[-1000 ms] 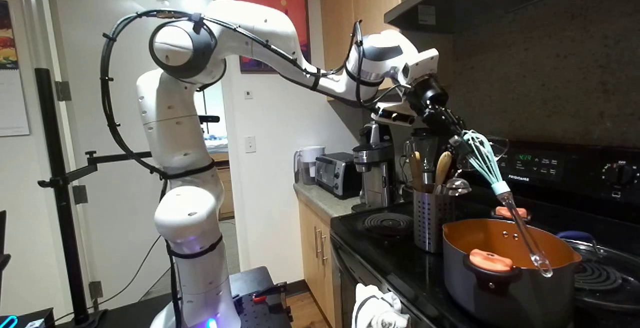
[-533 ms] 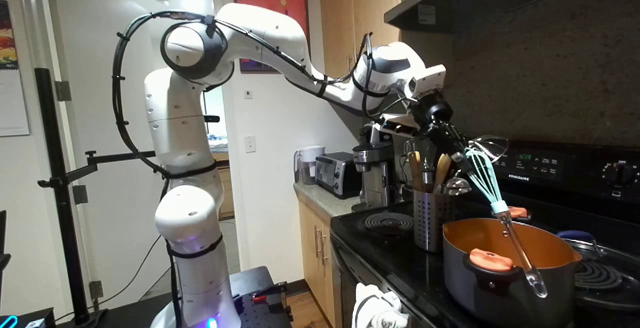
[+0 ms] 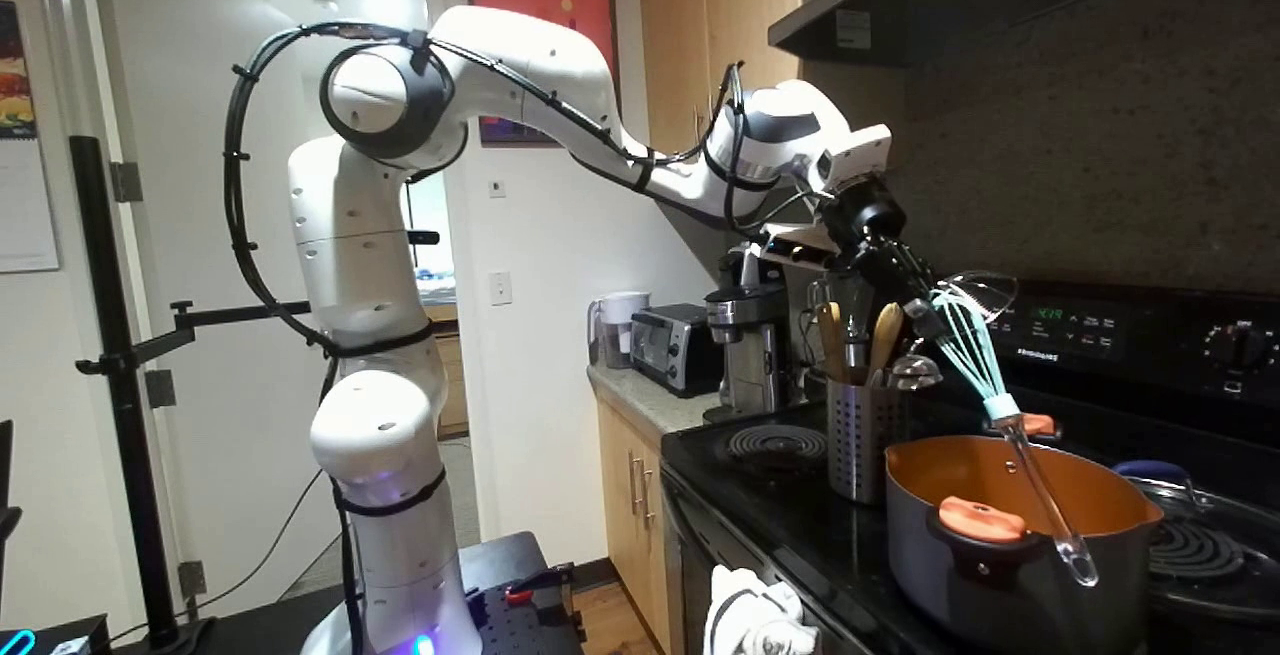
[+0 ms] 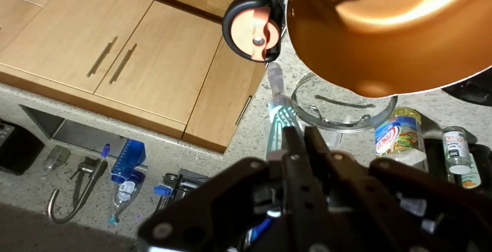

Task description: Put the whisk inside the pot

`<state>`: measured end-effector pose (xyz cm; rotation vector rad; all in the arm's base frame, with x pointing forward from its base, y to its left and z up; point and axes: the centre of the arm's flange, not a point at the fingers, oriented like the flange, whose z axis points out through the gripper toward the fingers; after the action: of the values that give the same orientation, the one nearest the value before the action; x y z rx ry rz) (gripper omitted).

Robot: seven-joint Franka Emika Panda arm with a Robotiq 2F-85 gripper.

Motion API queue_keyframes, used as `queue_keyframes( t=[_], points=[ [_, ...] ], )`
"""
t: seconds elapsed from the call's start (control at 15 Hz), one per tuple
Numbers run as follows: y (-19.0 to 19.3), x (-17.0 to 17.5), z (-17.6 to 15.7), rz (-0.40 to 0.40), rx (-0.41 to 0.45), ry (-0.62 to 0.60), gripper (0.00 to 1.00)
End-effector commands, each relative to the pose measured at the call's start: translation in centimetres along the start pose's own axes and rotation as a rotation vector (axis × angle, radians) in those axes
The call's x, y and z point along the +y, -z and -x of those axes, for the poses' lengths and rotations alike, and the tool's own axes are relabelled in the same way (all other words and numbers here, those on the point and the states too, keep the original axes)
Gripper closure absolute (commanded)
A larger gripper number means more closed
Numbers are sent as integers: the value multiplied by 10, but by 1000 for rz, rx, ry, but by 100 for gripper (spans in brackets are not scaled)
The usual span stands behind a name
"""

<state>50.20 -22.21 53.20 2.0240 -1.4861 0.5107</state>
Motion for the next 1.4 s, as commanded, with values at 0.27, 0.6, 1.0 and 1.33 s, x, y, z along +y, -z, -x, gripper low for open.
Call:
queue_keyframes(
  t=[0.27,0.6,1.0,1.33],
  points=[
    [48,18,-17,-138,-8,-77,98],
    [70,3,-13,-246,-41,-78,98],
    [46,-22,0,-298,-250,-44,98],
    [24,-26,-4,-406,-552,-57,98]
  ],
)
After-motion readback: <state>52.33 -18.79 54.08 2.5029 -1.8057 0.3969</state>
